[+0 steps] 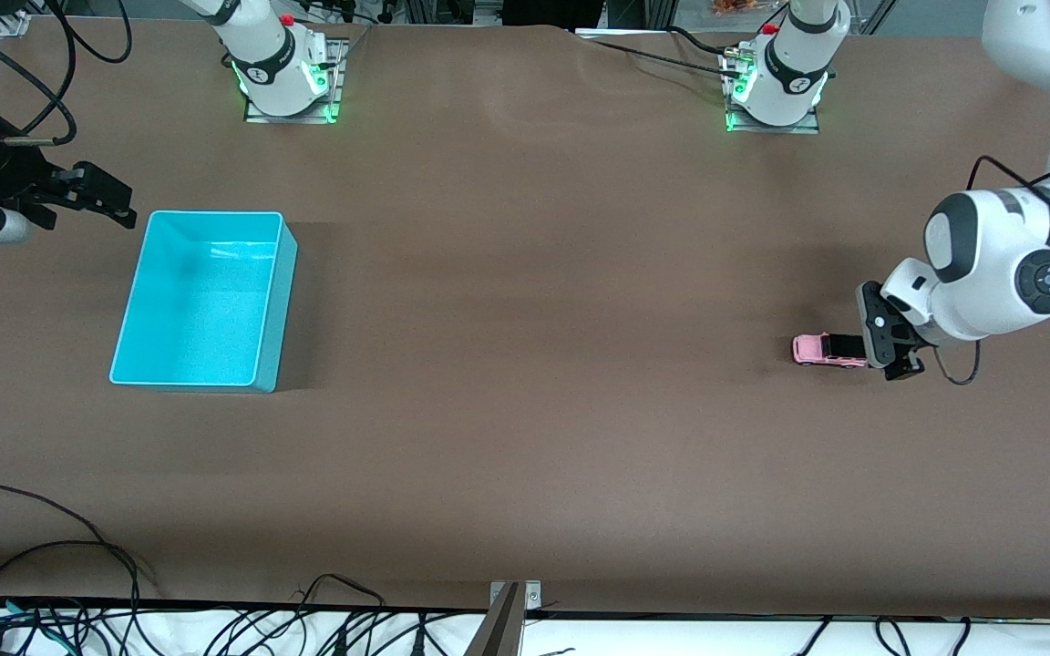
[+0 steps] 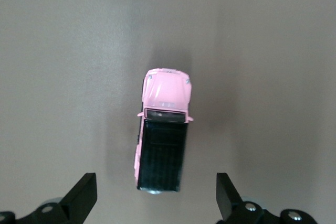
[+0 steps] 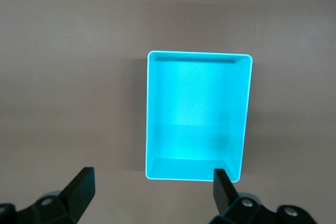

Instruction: Wind and store pink jeep toy

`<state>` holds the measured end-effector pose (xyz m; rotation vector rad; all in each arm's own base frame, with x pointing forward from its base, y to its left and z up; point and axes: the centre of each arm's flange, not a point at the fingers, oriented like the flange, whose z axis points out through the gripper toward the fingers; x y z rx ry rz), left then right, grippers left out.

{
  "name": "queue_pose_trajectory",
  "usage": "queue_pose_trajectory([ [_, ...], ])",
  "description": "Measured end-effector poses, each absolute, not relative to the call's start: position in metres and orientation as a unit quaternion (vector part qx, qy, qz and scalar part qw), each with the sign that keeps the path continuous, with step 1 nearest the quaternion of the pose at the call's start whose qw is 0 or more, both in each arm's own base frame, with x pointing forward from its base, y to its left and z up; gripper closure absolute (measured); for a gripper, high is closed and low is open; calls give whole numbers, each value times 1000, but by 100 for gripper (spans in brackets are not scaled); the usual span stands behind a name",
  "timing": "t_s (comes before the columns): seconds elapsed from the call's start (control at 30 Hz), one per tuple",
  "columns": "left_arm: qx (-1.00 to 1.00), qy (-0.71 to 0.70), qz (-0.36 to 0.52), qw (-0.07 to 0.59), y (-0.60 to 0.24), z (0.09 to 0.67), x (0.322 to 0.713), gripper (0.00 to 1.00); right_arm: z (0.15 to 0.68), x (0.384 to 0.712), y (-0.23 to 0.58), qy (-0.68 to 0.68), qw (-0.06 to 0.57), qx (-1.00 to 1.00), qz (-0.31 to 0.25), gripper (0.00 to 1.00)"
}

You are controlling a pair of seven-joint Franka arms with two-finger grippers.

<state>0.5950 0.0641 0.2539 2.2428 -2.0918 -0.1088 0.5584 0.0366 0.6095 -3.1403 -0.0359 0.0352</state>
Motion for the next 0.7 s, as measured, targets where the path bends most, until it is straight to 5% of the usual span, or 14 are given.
queue_pose_trajectory([
  [0.7, 713, -700, -24, 36, 58, 197, 578, 0, 609, 558, 37, -11, 0, -1000, 11, 0],
])
